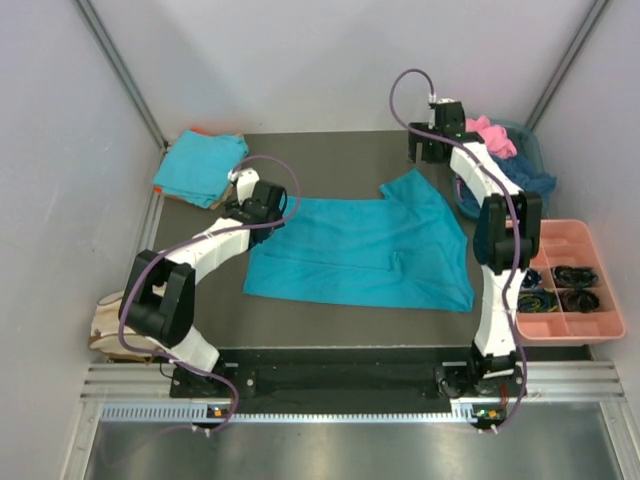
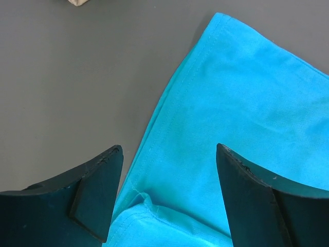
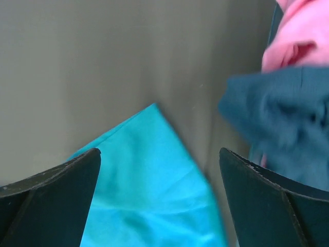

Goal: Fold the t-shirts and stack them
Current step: Fold the tshirt

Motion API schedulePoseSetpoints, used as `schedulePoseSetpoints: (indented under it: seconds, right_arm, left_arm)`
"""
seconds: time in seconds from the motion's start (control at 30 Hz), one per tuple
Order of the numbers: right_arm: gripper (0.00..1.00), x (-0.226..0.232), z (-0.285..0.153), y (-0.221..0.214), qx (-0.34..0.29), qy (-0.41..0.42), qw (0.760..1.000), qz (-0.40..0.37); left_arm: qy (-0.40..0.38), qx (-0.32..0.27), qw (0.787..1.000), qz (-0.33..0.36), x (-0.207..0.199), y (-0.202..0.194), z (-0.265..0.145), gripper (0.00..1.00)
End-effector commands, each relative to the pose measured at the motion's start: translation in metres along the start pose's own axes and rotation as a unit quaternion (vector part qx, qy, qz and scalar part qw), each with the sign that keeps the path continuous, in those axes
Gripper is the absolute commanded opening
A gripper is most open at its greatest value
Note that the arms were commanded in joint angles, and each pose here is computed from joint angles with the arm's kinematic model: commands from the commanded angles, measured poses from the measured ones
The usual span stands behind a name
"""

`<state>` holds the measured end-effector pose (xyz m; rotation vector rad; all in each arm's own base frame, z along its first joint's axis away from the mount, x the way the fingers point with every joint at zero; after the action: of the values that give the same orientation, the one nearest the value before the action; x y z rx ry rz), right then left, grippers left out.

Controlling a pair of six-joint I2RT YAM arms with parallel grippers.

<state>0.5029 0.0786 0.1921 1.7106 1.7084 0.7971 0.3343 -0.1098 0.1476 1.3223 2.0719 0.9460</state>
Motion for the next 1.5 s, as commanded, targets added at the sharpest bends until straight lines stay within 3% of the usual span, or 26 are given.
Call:
schedulePoseSetpoints:
  seconds: [0.0,0.43,0.83,1.07,1.47]
  right_arm:
    - [0.96,-0.026,0.020,0.022,0.005,0.090,0.994,-0.056]
    - [0.91,-0.031,0.056,-0.004,0.060,0.192,0.975,-0.095]
    - [0.92,-0.062,0.064,-0.025,0.118,0.048,0.987,-0.100]
    - [0.93,-0.084,0.060,-0.021,0.116,-0.007,0.990,-0.074]
    - [0.93,-0.053,0.064,-0.011,0.080,0.146,0.985,-0.044]
  left_arm:
    - [-0.013,-0.018,1.000,-0.010,0.001,0.009,-0.008,0.78]
    - [-0.012,0.009,1.000,-0.012,-0.001,-0.005,0.000,0.77]
    - [-0.003,0.019,1.000,-0.006,0.001,-0.011,0.004,0.77]
    - [0.001,0.021,1.000,-0.003,0.003,-0.014,0.004,0.77]
    - [0.010,0.022,1.000,0.000,0.005,-0.015,0.005,0.77]
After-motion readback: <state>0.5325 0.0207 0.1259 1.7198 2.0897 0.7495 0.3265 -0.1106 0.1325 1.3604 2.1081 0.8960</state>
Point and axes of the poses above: each gripper's point midway between its finger pads, its own z axis out along the fingers, its own x axis along the line the jaws close on, y = z × x, the point moved 8 cm from there along -z, back along the fingers, and after that the axes turned 1 degree about -z, right-handed, at the moved point
